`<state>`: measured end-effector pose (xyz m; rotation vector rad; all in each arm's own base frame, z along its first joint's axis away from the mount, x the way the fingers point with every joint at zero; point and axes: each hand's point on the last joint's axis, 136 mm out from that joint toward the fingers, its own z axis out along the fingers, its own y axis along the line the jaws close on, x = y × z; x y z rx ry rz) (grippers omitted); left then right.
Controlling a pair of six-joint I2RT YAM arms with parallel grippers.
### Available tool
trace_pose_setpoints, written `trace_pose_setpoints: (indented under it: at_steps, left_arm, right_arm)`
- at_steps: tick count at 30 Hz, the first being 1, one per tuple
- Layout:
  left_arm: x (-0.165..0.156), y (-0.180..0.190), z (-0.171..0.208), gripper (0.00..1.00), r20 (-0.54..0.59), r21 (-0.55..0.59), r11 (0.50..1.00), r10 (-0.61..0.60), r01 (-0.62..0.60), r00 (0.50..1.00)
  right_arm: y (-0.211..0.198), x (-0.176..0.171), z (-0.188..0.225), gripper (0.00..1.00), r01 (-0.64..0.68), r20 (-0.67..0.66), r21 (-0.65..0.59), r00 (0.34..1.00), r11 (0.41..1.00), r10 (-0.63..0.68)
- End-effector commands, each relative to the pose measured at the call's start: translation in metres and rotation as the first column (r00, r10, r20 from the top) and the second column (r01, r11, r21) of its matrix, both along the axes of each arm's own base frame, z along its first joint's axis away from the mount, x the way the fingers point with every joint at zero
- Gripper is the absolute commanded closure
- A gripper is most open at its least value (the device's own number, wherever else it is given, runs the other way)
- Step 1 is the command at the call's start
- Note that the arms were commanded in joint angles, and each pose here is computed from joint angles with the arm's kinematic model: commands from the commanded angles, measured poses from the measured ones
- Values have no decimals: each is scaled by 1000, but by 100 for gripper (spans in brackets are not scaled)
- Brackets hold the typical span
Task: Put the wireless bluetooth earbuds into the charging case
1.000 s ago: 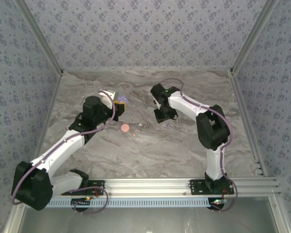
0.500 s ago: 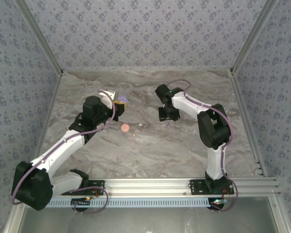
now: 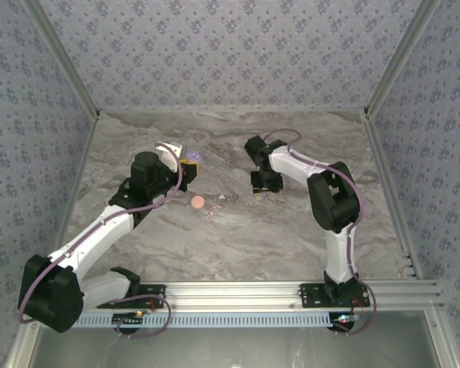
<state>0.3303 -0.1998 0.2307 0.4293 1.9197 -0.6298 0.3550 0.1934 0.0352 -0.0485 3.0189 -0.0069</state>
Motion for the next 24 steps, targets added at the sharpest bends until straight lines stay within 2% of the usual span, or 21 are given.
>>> trace_pose_setpoints:
  at_steps: [1, 24]
  left_arm:
    - [2, 0, 6, 88, 25, -7, 1000, -1, 1, 1000]
    - [4, 0, 3, 88, 19, -4, 1000, -1, 1, 1000]
  right_arm:
    - [-3, -3, -12, 61, 24, -26, -25, 999, 999, -25]
    - [-6, -5, -27, 68, 41, -50, -37, 998, 998, -43]
